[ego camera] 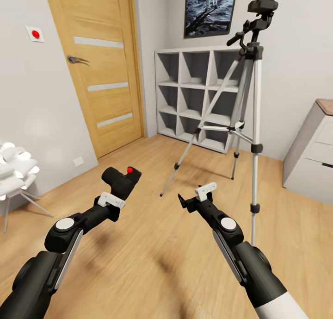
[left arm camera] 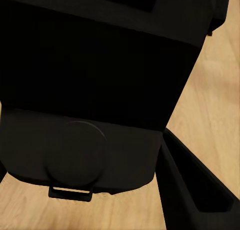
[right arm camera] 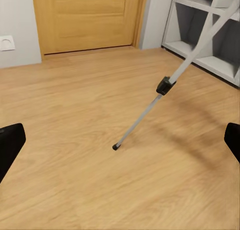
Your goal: Attach the digital camera to the camera tripod in the bedroom.
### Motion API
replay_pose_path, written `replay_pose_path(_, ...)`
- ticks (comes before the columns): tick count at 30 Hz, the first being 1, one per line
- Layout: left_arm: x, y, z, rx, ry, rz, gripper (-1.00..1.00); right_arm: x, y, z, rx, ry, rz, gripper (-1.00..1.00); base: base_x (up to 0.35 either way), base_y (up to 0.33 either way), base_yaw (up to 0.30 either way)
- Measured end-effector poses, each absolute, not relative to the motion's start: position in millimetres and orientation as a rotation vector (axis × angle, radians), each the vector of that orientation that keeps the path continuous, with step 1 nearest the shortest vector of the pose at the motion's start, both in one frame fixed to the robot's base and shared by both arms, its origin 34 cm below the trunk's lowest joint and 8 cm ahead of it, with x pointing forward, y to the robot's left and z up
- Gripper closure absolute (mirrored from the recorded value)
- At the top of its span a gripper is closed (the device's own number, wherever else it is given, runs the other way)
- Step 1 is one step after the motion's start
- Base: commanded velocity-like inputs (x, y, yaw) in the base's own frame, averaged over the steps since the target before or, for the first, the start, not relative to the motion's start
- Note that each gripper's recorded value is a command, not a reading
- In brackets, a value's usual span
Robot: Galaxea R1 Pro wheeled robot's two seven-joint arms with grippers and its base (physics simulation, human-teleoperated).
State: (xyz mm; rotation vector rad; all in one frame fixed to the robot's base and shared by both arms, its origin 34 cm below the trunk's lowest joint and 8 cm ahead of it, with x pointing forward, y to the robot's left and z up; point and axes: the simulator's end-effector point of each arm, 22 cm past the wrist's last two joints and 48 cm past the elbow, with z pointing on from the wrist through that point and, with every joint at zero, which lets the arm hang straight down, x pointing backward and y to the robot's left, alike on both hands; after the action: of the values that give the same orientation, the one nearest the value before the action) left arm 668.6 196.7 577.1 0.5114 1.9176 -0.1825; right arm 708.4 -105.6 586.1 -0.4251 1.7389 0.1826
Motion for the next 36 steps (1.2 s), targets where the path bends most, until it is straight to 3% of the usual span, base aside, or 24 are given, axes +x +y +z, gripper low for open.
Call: replay_pose_path(36, 651.7, 201.8, 666.3, 0.503, 1.777, -0.133, 1.00, 686.6, -98.5, 679.2, -0.442, 1.594, 0.161, -1.00, 0.000, 0.000, 0.000)
